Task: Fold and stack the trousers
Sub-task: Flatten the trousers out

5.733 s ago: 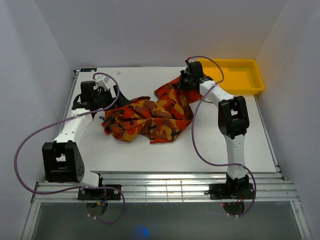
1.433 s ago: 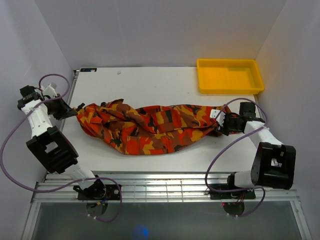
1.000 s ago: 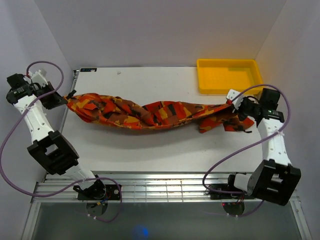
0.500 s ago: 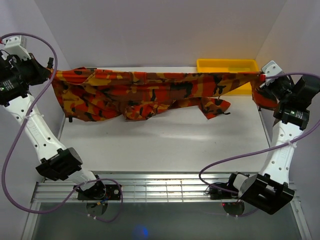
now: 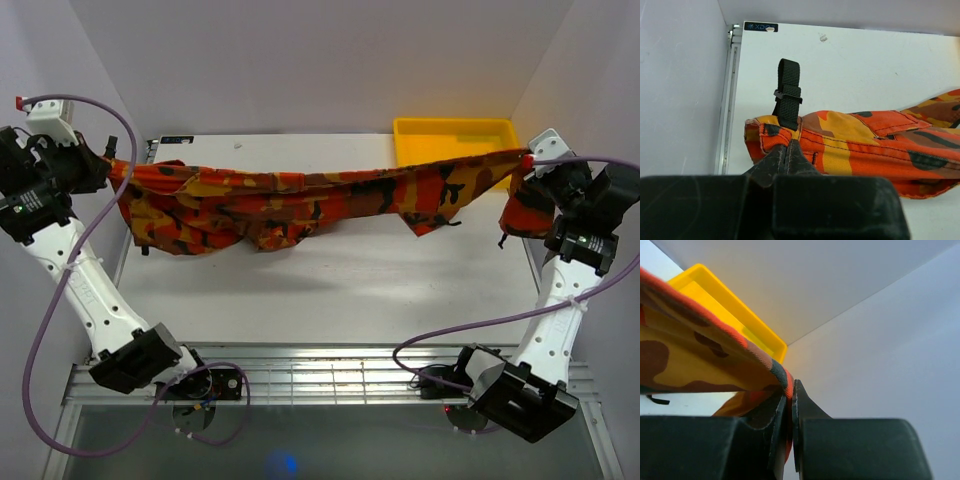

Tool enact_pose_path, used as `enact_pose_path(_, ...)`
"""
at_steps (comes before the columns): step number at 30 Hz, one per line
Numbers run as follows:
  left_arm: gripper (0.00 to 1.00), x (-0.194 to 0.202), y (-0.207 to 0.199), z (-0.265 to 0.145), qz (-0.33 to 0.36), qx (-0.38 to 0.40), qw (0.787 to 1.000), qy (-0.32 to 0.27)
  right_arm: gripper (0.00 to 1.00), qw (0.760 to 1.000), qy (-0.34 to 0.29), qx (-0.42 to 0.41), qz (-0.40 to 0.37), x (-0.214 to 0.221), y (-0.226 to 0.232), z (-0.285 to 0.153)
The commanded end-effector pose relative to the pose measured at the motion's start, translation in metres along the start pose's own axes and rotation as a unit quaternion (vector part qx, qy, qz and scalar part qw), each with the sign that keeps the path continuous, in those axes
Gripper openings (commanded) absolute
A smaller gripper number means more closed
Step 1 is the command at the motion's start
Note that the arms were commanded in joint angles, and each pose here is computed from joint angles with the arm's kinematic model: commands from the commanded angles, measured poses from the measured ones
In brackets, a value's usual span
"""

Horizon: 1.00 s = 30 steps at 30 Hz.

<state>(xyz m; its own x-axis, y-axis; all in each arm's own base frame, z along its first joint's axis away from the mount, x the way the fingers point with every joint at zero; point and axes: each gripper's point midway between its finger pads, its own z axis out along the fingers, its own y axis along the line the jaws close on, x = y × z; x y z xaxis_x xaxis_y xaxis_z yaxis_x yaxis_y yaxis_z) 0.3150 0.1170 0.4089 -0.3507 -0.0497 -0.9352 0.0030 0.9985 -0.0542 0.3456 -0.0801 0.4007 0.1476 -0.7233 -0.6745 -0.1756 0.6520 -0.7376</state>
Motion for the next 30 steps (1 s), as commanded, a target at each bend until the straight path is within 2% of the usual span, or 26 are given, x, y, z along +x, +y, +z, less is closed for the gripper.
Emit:
enact_pose_path(1, 0.00, -0.017, 0.013, 0.002, 0.028, -0.003, 1.000, -0.010, 0.08, 0.996, 0.042, 0.077, -0.033, 0.018, -0.042, -0.001)
enact_pose_path(7, 0.00, -0.004, -0.007, 0.026, -0.034, 0.125, 0.990, 0.056, 0.08, 0.993, 0.101, 0.068, -0.003, 0.063, -0.058, 0.026)
enact_pose_path(10, 0.00, 0.017, -0.009, 0.043, -0.080, 0.170, 0.977, 0.096, 0.08, 0.994, 0.097, 0.044, -0.004, 0.071, -0.051, 0.034)
enact_pose_path(16, 0.00, 0.035, -0.012, 0.054, -0.126, 0.193, 0.966, 0.120, 0.08, 0.996, 0.091, 0.012, 0.012, 0.076, -0.031, 0.040)
enact_pose_path(18, 0.00, 0.044, -0.016, 0.049, -0.124, 0.195, 0.965, 0.127, 0.08, 0.996, 0.091, 0.008, 0.006, 0.078, -0.024, 0.035)
enact_pose_path(20, 0.00, 0.052, -0.020, 0.041, -0.085, 0.197, 0.969, 0.124, 0.08, 0.996, 0.090, -0.007, -0.007, 0.085, -0.008, 0.026)
enact_pose_path(21, 0.00, 0.068, -0.020, 0.039, -0.084, 0.189, 0.968, 0.141, 0.08, 0.997, 0.080, 0.000, -0.024, 0.072, -0.009, 0.014)
enact_pose_path(22, 0.00, 0.064, -0.023, 0.026, -0.050, 0.173, 0.976, 0.125, 0.08, 0.997, 0.071, -0.001, -0.031, 0.070, -0.008, 0.005)
enact_pose_path(23, 0.00, 0.067, -0.023, 0.019, -0.038, 0.162, 0.978, 0.121, 0.08, 0.997, 0.070, -0.007, -0.028, 0.073, 0.004, -0.002)
enact_pose_path(24, 0.00, 0.081, -0.023, 0.014, -0.041, 0.155, 0.979, 0.128, 0.08, 0.997, 0.058, 0.005, -0.048, 0.056, 0.002, -0.017)
enact_pose_path(25, 0.00, 0.071, -0.028, -0.004, -0.005, 0.134, 0.986, 0.098, 0.08, 0.997, 0.051, 0.007, -0.066, 0.051, 0.004, -0.026)
enact_pose_path(28, 0.00, 0.067, -0.031, -0.024, 0.029, 0.088, 0.993, 0.071, 0.08, 0.994, 0.027, 0.007, -0.105, 0.032, 0.021, -0.047)
enact_pose_path(30, 0.00, 0.060, -0.029, -0.027, 0.020, 0.067, 0.996, 0.059, 0.08, 0.991, 0.015, -0.002, -0.133, 0.025, 0.033, -0.053)
